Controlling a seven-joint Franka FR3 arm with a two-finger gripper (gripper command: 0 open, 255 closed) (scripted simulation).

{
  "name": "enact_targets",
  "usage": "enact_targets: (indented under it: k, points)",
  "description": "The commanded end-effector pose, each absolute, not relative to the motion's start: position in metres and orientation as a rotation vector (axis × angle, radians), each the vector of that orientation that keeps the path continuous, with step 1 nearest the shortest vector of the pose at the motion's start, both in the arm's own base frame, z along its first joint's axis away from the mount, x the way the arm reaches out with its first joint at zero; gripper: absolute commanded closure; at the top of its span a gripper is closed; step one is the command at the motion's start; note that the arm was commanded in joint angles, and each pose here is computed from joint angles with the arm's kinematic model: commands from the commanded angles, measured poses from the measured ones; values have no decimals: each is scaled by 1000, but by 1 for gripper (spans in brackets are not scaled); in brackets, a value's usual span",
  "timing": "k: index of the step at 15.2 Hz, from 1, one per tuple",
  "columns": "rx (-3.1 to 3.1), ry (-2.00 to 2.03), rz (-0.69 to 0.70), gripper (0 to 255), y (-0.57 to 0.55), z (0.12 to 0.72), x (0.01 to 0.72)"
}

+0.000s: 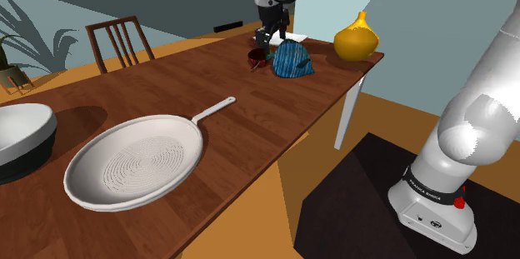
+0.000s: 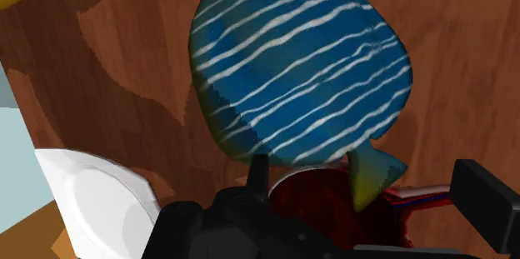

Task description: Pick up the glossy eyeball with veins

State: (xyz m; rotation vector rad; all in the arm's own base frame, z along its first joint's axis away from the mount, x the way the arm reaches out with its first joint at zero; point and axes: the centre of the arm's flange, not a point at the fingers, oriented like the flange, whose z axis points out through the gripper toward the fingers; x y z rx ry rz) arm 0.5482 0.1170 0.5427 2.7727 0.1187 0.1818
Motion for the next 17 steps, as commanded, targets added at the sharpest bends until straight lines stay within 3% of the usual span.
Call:
enact_targets:
  k: [1,6,16,17]
  points:
    - [2741,145,180,0,131,533,571]
    - [2663,210,175,0,166,509,627]
    - [2662,211,175,0,166,468,627]
    - [2662,211,175,255,166,468,627]
